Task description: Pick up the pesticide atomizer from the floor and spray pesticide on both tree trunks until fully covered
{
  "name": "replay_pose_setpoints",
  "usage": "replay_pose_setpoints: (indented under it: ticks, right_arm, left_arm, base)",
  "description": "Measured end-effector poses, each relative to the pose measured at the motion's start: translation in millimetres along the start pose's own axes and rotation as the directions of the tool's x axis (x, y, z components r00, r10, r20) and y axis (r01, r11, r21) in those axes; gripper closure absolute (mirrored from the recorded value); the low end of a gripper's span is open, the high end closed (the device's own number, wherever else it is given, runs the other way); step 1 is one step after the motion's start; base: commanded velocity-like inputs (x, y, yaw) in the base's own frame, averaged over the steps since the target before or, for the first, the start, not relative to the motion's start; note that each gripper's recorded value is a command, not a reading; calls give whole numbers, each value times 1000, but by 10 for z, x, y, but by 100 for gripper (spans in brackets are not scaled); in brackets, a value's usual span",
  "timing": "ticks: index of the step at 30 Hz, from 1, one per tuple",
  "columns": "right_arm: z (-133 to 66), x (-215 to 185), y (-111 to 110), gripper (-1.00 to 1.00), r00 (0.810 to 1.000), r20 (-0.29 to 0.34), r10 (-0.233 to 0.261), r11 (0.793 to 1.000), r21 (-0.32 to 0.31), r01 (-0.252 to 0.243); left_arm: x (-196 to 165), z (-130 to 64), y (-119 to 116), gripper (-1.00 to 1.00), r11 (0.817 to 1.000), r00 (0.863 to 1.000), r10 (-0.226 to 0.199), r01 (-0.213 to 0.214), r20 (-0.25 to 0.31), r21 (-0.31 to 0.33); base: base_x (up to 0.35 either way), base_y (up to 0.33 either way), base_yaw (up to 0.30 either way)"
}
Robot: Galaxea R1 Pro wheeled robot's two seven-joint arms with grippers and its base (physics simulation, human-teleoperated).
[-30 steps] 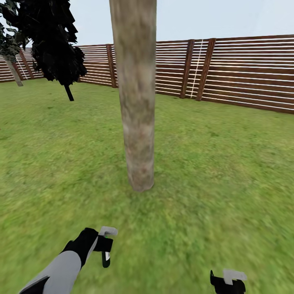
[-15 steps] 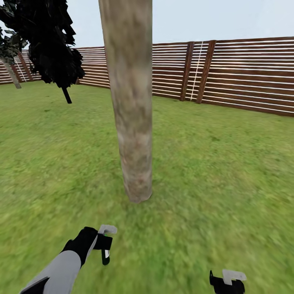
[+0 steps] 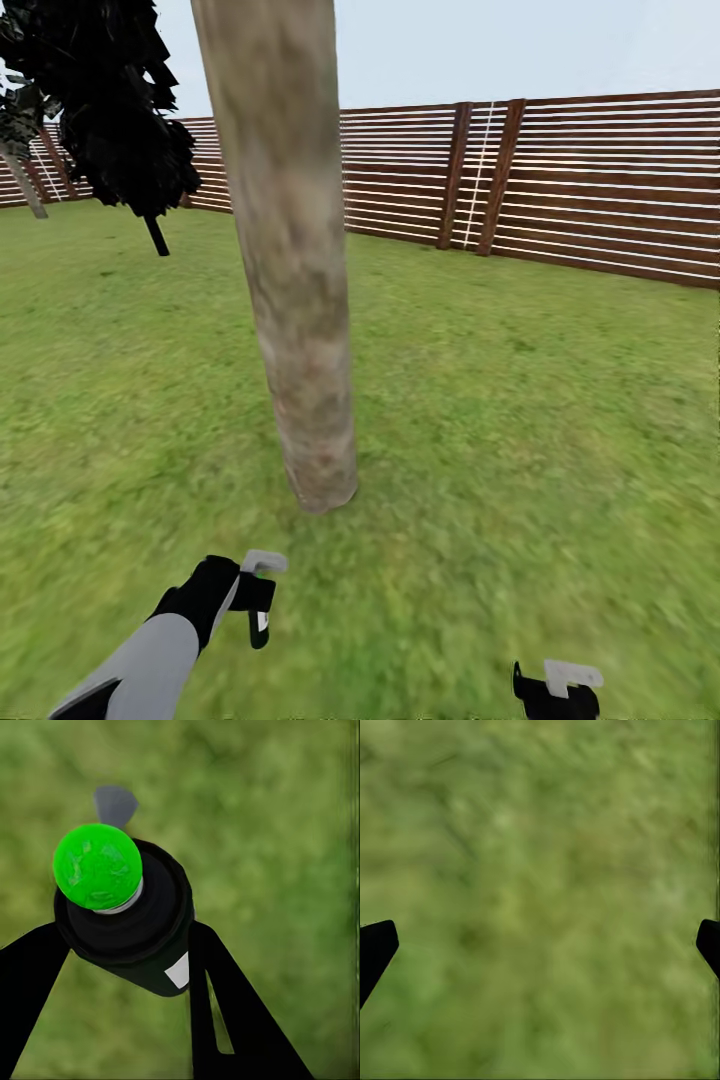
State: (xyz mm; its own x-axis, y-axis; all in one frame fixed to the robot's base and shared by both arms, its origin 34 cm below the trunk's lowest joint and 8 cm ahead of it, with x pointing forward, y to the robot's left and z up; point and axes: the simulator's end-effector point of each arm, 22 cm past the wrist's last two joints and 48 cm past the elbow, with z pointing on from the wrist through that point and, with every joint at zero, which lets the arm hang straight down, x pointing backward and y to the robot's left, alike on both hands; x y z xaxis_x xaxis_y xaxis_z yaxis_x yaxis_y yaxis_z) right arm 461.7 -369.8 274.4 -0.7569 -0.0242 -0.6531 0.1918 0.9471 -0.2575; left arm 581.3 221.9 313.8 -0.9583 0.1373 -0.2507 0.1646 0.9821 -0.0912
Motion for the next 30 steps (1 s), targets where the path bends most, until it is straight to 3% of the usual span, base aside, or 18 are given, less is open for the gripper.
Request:
replay_pose_setpoints:
  ticks: [13,15,18,21,23,24,26,28,30]
  right_arm:
    - [-3,-17,1,-100,1000,3,1,1000,-1,-1]
    - [-3,-19,1,-100,1000,4,1,1000,-1,-1]
    - [-3,-19,1,-100,1000,4,1,1000,-1,-1]
    - [-2,-19,2,-100,1000,4,0,1000,-1,0]
    - [-2,-19,1,-100,1000,4,0,1000,-1,0]
    - [-3,-19,1,-100,1000,4,1,1000,-1,-1]
    - [-3,-18,-3,-100,1000,4,1,1000,0,-1]
    - [-3,-19,-1,-100,1000,4,1,1000,0,-1]
    - [-3,-19,0,-100,1000,4,1,1000,0,-1]
  left_arm:
    - [-297,-160,247,100,999,998,-11,15,66,-47]
    - [-556,-249,241,100,999,996,-11,15,94,-45]
    - [-625,-296,254,100,999,997,-16,20,78,-49]
    - [-679,-414,695,100,994,997,-26,35,79,-108]
    - [-686,-448,815,100,992,996,-38,48,82,-120]
    - [-739,-457,762,100,993,995,-41,50,86,-110]
    - [-905,-458,372,100,997,995,-42,47,86,-56]
    - [-1064,-505,155,100,999,995,-34,37,89,-32]
    - [-1273,-612,125,100,999,994,-27,31,101,-34]
  base:
    - [-95,-52,-123]
    - [0,0,-4]
    - [0,0,-1]
    - [0,0,0]
    - [0,0,0]
    - [0,0,0]
    - [0,0,0]
    - [0,0,0]
    - [0,0,0]
